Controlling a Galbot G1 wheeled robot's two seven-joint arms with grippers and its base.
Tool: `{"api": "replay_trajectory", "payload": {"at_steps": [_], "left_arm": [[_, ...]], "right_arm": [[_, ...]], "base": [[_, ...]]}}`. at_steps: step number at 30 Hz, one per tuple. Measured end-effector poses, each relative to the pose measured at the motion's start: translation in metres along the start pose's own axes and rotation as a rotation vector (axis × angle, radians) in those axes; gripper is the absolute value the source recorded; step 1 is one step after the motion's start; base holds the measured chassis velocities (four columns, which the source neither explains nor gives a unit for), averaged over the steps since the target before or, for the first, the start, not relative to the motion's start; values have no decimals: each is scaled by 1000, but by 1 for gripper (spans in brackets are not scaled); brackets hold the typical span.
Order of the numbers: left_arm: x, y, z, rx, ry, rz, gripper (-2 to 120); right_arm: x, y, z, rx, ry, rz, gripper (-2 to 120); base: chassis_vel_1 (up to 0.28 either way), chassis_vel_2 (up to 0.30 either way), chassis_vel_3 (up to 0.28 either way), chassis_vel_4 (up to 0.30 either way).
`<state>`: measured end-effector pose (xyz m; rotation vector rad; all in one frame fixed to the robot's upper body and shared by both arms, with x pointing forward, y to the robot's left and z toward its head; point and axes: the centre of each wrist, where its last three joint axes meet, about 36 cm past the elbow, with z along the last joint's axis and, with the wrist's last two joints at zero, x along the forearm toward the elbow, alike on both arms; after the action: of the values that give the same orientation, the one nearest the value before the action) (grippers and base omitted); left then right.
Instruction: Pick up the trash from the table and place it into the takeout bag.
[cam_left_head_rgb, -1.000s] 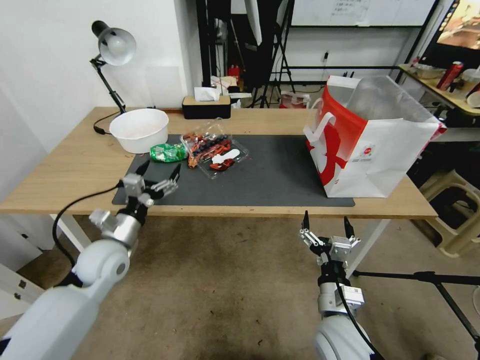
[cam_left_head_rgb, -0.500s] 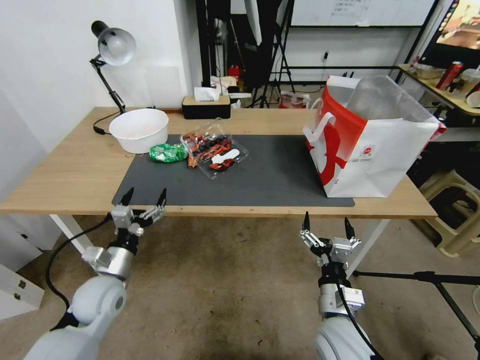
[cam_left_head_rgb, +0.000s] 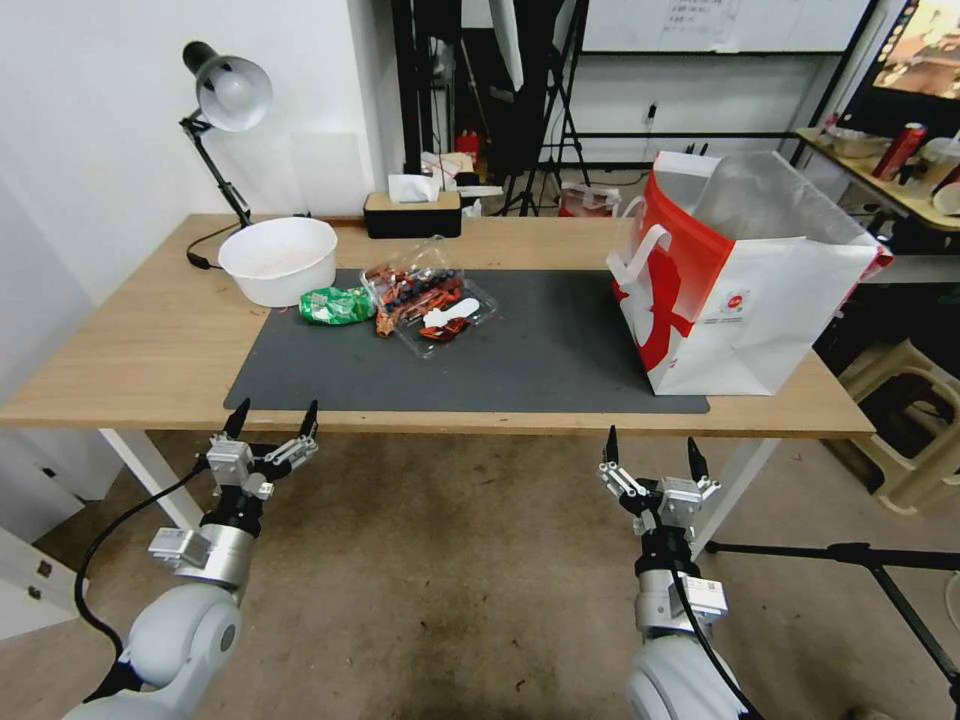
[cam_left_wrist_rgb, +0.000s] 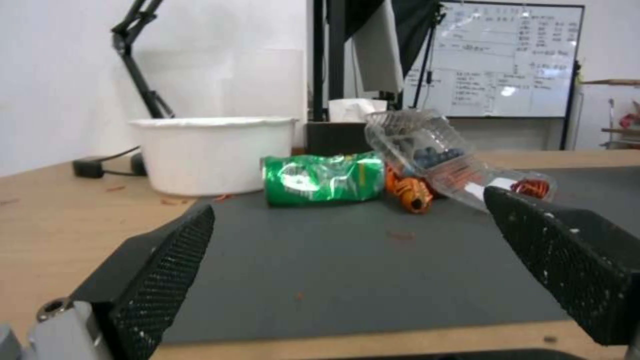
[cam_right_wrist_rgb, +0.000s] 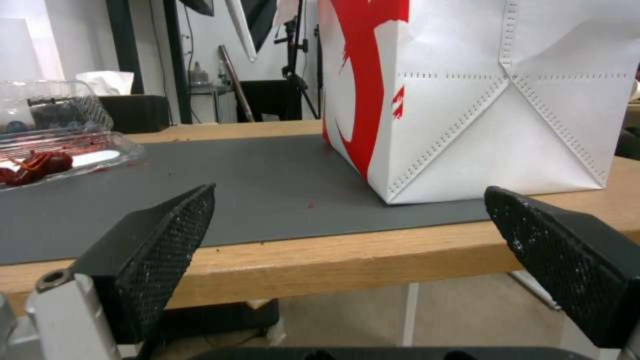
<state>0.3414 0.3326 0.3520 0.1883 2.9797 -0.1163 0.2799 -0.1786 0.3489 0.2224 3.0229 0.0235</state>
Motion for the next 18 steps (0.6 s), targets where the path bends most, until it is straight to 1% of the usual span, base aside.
{"api": "replay_trajectory", "payload": {"at_steps": [2,6,8,10,12,13,14,17,18], "left_arm": [[-5,0,-2,-5,1,8,100],[-27,0,-15,-28,24,49,100],[-29,0,-16,-30,27,53,100],[-41,2,-21,-34,40,65,100],[-44,2,-22,-35,45,68,100],[-54,5,-23,-39,53,74,100],[-54,5,-23,-39,53,74,100],[-78,15,-27,-59,63,84,100],[-78,15,-27,-59,63,84,100]], "right_arm": [[0,0,0,0,0,0,100],[0,1,1,-1,1,3,100],[0,1,1,-1,1,3,100],[-1,1,1,0,0,0,100],[-1,1,1,0,0,-1,100],[-1,2,2,-1,0,-2,100],[-1,2,2,-1,0,-2,100],[-2,4,2,-2,-1,-1,100],[-2,4,2,-2,-1,-1,100]], "base": [[0,0,0,0],[0,0,0,0],[0,0,0,0],[0,0,0,0],[0,0,0,0],[0,0,0,0],[0,0,0,0],[0,0,0,0],[0,0,0,0]]}}
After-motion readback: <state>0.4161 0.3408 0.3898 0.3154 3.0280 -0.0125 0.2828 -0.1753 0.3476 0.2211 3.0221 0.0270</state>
